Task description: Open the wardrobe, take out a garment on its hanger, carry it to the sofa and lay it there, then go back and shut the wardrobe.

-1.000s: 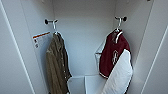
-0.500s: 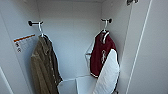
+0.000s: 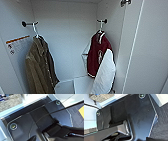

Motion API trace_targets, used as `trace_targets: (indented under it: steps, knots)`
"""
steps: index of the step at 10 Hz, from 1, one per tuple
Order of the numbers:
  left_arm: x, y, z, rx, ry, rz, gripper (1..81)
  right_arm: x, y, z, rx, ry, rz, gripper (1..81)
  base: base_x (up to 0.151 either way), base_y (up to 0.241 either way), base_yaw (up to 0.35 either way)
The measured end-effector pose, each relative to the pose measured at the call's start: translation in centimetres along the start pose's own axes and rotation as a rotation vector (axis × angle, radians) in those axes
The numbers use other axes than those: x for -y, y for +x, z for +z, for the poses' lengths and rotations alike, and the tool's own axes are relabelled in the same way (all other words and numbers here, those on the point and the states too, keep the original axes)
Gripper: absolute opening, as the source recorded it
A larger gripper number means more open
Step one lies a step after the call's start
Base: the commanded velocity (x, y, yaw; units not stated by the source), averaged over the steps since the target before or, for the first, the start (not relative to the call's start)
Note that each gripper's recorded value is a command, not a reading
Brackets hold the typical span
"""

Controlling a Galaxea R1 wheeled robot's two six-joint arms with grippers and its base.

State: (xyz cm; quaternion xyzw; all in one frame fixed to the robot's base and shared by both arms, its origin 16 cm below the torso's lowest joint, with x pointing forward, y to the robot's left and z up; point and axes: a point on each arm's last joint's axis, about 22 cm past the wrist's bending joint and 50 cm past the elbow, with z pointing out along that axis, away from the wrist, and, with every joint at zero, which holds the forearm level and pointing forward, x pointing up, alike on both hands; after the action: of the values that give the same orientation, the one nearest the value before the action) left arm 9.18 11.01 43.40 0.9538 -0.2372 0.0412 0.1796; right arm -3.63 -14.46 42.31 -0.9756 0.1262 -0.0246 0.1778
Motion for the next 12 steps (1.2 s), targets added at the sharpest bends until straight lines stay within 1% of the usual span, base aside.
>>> trace_targets:
  steps: [3, 6, 8, 10, 11, 12]
  knots:
    - [0.5, 2.0, -0.6, -0.023, -0.020, 0.013, 81.1, 0.0, 0.1, 0.0, -0.001, 0.000, 0.001, 81.1, 0.000, 0.000, 0.000]
    - [0.8, 5.4, -1.7, -0.037, -0.062, 0.040, 81.1, 0.0, 0.1, 0.0, -0.002, 0.000, 0.000, 81.1, 0.000, 0.000, 0.000]
    - [0.0, 7.6, -2.8, -0.055, -0.109, 0.063, 81.1, 0.0, 0.1, 0.0, -0.002, 0.000, 0.001, 81.1, 0.000, 0.000, 0.000]
    - [-0.4, 10.2, -4.5, -0.079, -0.153, 0.091, 81.1, 0.0, 0.1, 0.0, -0.003, 0.000, 0.000, 81.1, 0.000, 0.000, 0.000]
    - [0.4, 12.5, -5.7, -0.099, -0.155, 0.111, 81.1, 0.0, 0.3, 0.0, -0.004, 0.000, -0.001, 81.1, 0.000, 0.000, 0.000]
    - [1.7, 15.3, -7.1, -0.133, -0.147, 0.130, 81.1, 0.0, 0.4, 0.0, -0.005, 0.000, 0.000, 81.1, 0.000, 0.000, 0.000]
